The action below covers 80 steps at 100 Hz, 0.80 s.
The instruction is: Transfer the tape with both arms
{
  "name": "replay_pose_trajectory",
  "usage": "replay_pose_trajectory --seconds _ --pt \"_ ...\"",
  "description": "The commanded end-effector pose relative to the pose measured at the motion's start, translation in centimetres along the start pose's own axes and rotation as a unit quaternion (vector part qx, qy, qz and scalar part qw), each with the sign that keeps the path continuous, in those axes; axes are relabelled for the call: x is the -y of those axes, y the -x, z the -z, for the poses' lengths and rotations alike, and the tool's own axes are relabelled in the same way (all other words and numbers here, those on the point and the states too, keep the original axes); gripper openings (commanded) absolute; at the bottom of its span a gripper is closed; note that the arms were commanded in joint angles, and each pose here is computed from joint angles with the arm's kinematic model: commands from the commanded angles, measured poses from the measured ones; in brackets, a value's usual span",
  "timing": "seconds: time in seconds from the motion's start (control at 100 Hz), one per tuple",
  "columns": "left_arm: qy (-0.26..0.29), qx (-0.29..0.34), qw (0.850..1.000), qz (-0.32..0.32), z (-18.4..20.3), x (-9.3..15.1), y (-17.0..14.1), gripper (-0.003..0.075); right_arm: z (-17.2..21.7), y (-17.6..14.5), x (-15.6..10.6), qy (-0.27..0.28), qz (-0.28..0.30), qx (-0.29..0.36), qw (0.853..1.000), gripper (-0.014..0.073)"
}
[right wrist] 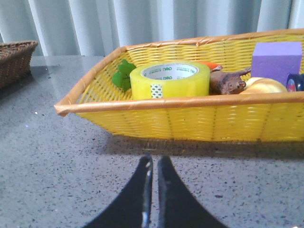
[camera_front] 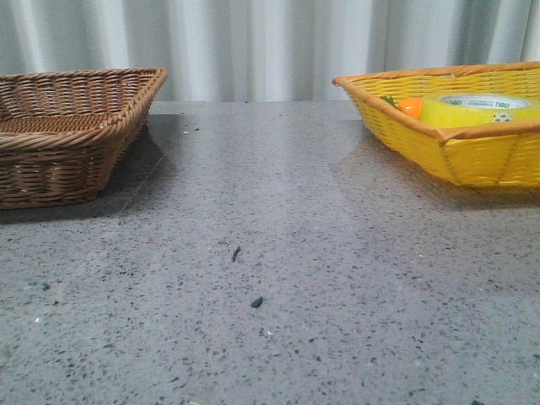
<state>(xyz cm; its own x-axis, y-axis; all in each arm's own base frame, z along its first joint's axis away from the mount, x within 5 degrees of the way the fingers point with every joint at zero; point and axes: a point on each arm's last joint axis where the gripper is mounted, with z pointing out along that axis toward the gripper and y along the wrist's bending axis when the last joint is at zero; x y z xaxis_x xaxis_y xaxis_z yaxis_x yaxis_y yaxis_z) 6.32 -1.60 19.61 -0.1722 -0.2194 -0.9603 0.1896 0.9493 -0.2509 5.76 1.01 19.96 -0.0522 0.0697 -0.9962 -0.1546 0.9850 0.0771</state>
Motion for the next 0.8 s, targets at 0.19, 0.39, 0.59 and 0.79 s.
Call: replay_pose_trajectory --seconds 0.19,0.39,0.59,0.79 --pt "0.014 0.053 0.998 0.014 -0.1 -0.3 0.8 -0.0020 -0.1 0.4 0.3 -0.015 -0.048 0.049 0.998 -0.0051" --pt "0.014 0.053 0.998 0.014 -0.1 -0.3 0.8 -0.0020 -0.1 0.4 0.4 -0.017 -0.049 0.054 0.997 -0.0051" --pt "0.017 0.077 0.992 0.095 0.0 -0.5 1.3 -0.0020 0.0 1.1 0.5 -0.018 -0.149 0.077 0.986 -0.0051" --pt "0.001 0.129 0.972 0.196 0.7 0.0 4.3 -0.0020 0.9 5.3 -0.2 0.017 -0.214 0.109 0.971 -0.0050"
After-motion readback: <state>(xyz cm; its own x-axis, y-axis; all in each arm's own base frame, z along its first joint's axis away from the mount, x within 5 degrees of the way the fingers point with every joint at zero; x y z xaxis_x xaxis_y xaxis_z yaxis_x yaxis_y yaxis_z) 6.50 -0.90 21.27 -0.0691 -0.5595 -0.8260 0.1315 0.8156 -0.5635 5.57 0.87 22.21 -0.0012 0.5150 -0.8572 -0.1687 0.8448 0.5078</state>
